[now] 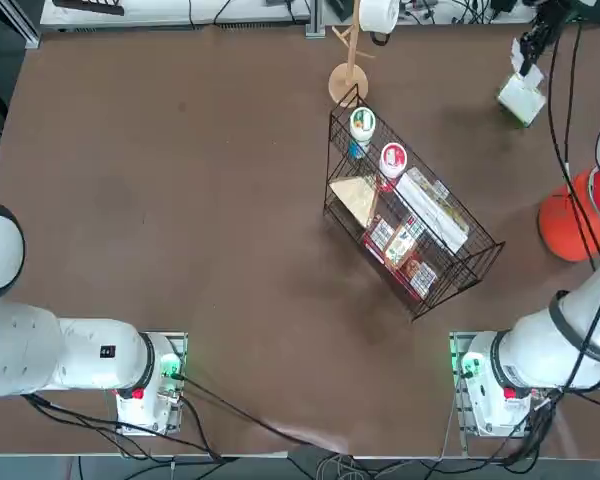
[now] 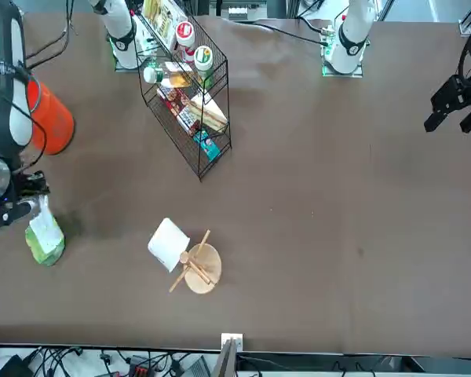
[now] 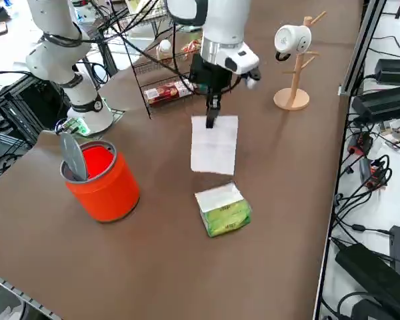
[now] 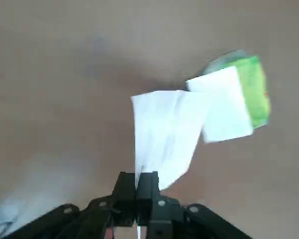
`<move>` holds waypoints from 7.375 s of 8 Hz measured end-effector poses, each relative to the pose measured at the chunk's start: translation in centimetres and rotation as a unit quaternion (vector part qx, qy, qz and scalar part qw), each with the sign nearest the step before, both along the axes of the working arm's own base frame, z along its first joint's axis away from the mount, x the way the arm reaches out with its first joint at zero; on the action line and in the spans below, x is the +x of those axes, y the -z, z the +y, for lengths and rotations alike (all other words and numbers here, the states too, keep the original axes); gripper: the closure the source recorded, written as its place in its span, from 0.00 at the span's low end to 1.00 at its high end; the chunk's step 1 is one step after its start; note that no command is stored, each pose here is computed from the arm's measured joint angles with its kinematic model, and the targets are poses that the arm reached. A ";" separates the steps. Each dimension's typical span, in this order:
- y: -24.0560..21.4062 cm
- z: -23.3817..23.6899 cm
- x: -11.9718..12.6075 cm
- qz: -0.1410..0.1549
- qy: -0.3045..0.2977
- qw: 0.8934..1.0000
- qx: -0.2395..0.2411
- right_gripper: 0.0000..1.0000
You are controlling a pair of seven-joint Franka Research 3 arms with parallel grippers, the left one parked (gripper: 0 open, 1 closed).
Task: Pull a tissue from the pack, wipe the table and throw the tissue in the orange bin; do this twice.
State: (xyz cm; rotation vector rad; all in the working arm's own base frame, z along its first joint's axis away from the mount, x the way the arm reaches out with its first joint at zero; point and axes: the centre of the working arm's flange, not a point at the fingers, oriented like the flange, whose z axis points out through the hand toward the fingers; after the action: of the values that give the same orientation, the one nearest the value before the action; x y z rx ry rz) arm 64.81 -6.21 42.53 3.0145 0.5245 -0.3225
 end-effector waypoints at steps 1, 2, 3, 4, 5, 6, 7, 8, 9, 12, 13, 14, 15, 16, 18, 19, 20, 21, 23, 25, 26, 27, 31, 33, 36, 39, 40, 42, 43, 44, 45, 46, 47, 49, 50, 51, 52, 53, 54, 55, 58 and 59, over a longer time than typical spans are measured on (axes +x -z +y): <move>0.8 2.3 -0.8 0.010 0.025 1.000 0.002 0.99; 2.0 4.5 -1.9 0.024 0.050 0.998 0.008 0.99; 3.2 6.6 -3.1 0.037 0.075 0.996 0.010 0.99; 4.1 9.1 -4.2 0.046 0.098 0.994 0.002 0.99; 4.9 11.7 -5.2 0.053 0.117 0.992 -0.008 0.99; 5.8 14.1 -6.4 0.057 0.135 0.989 -0.015 0.99; 6.5 15.4 -7.6 0.054 0.154 0.987 -0.014 0.99; 7.2 15.7 -9.2 0.046 0.172 0.984 -0.008 0.99; 7.9 15.5 -11.0 0.040 0.188 0.981 -0.003 0.99; 9.8 17.2 -15.2 0.034 0.216 0.976 -0.012 0.99; 10.6 17.8 -15.8 0.034 0.219 0.975 -0.015 0.99; 11.4 17.9 -16.2 0.030 0.230 0.973 -0.011 0.99; 12.2 18.1 -16.6 0.026 0.237 0.971 -0.004 0.99; 12.9 18.5 -17.0 0.020 0.241 0.970 0.001 0.99; 14.2 19.6 -17.6 0.009 0.257 0.966 -0.002 0.99; 15.1 20.7 -17.8 0.004 0.261 0.965 -0.005 0.99; 16.3 21.8 -18.1 0.003 0.261 0.965 -0.010 0.99; 17.6 22.4 -18.3 0.005 0.260 0.966 -0.015 0.99; 19.2 23.1 -18.5 0.007 0.262 0.965 -0.022 0.99; 19.2 23.3 -18.5 0.005 0.268 0.963 -0.022 0.99; 19.1 23.3 -18.5 0.004 0.269 0.963 -0.022 0.99; 19.1 23.3 -18.6 0.007 0.269 0.963 -0.023 0.99; 20.4 22.0 -19.8 0.033 0.259 0.965 -0.036 0.99; 21.2 21.3 -20.5 0.038 0.256 0.965 -0.039 0.99; 23.6 21.0 -20.6 0.029 0.256 0.965 -0.038 0.99; 24.1 20.6 -20.4 0.025 0.256 0.966 -0.036 0.99; 24.1 20.6 -20.3 0.019 0.257 0.966 -0.033 0.99; 24.0 20.7 -20.0 0.007 0.258 0.966 -0.027 0.99; 24.0 20.8 -19.9 0.003 0.259 0.965 -0.025 0.99; 23.9 20.9 -19.6 -0.004 0.261 0.965 -0.022 0.99; 23.8 21.2 -19.2 -0.014 0.266 0.964 -0.018 0.99; 23.7 21.5 -18.5 -0.025 0.271 0.962 -0.013 0.99; 23.6 22.0 -17.8 -0.031 0.273 0.961 -0.010 0.99; 23.6 22.5 -17.3 -0.032 0.272 0.962 -0.010 0.99; 23.7 22.5 -17.5 -0.023 0.272 0.962 -0.015 0.99; 23.7 22.3 -17.9 -0.002 0.266 0.964 -0.026 0.99; 23.7 21.9 -18.3 0.019 0.258 0.965 -0.035 0.99; 23.3 21.3 -18.5 0.035 0.252 0.966 -0.039 0.99; 22.8 20.5 -18.6 0.043 0.249 0.967 -0.040 0.99; 22.6 20.0 -18.8 0.048 0.248 0.967 -0.040 0.99; 20.3 18.6 -18.7 0.058 0.247 0.966 -0.039 0.99; 17.8 17.8 -18.5 0.057 0.244 0.967 -0.037 0.99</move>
State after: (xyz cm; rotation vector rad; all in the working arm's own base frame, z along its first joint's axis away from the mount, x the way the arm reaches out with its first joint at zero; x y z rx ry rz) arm 46.35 11.61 24.75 3.0214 -0.2339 -0.5266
